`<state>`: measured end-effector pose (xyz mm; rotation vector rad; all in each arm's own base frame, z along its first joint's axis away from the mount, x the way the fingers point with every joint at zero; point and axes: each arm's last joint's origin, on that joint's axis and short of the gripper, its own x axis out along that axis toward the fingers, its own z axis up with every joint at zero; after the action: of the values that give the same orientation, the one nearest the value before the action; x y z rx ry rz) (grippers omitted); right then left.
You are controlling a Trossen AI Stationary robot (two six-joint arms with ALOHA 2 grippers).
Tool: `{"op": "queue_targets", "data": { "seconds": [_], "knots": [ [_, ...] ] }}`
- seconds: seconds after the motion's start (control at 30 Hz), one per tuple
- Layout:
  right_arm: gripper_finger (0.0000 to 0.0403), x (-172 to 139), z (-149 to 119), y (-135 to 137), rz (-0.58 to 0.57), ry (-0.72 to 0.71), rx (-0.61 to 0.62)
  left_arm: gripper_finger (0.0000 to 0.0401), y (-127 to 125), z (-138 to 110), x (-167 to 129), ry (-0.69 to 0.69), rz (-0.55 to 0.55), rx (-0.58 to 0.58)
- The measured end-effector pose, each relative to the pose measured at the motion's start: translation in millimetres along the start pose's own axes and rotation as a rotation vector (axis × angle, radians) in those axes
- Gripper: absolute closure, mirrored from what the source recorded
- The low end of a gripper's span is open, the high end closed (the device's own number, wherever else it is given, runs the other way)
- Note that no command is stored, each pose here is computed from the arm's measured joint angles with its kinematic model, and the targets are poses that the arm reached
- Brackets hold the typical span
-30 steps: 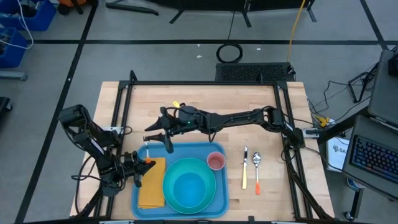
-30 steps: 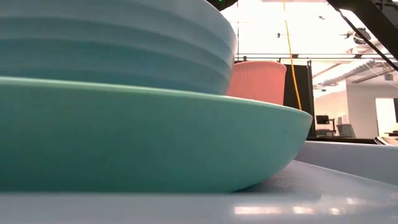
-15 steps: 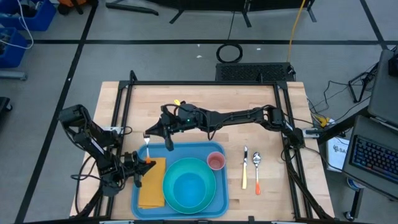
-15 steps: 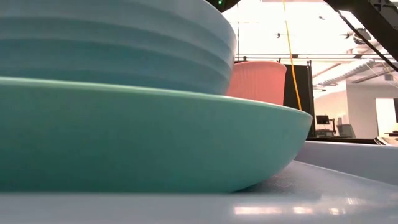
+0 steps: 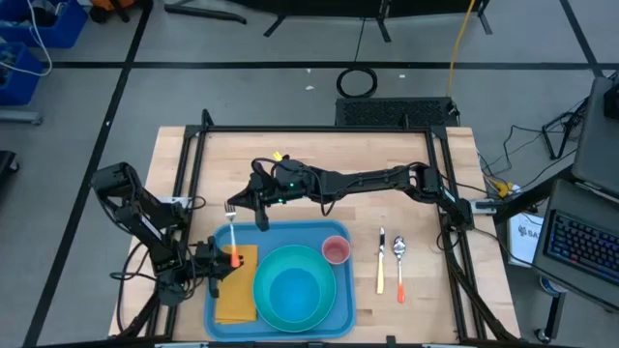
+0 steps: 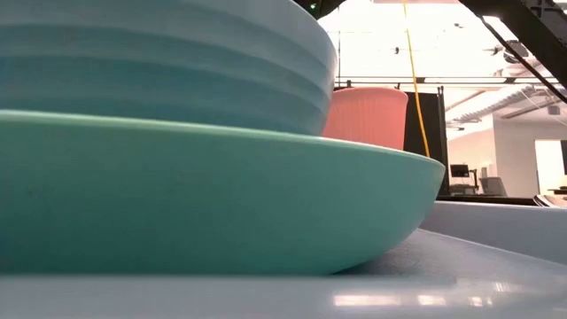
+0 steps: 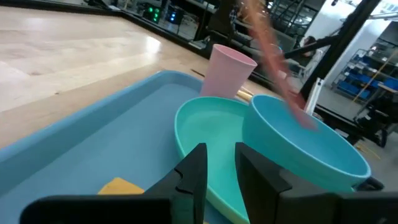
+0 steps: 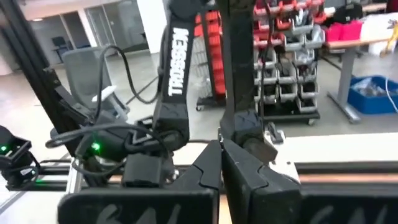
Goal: Set up tray
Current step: Put the orange fork on the yellow table napkin
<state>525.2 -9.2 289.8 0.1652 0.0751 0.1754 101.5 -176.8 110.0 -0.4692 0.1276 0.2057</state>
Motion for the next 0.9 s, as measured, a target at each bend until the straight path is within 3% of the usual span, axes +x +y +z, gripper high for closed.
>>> {"op": "queue_targets", "data": {
  "seconds": [0.17, 0.3, 0.47, 0.73, 0.9],
  "knots": [
    [0.0403, -1, -2, -4, -0.015, 0.026, 0.021, 0.0314, -2, -2, -9, 0.003, -0.033, 0.005],
    [0.0403, 0, -9, -2, -0.029, 0.031, 0.063, 0.0314, -5, 3, -22, -0.074, -0.045, 0.031],
    [0.0403, 1, -16, 7, -0.015, 0.037, 0.118, 0.0314, -9, 12, -40, -0.154, -0.053, 0.122],
    [0.0403, 2, -35, 25, 0.036, -0.03, 0.21, 0.0314, -12, 29, -40, -0.175, -0.018, 0.275],
    [0.0403, 2, -49, 30, -0.025, -0.015, 0.242, 0.0314, -14, 43, -39, -0.181, 0.012, 0.364]
  ]
}}
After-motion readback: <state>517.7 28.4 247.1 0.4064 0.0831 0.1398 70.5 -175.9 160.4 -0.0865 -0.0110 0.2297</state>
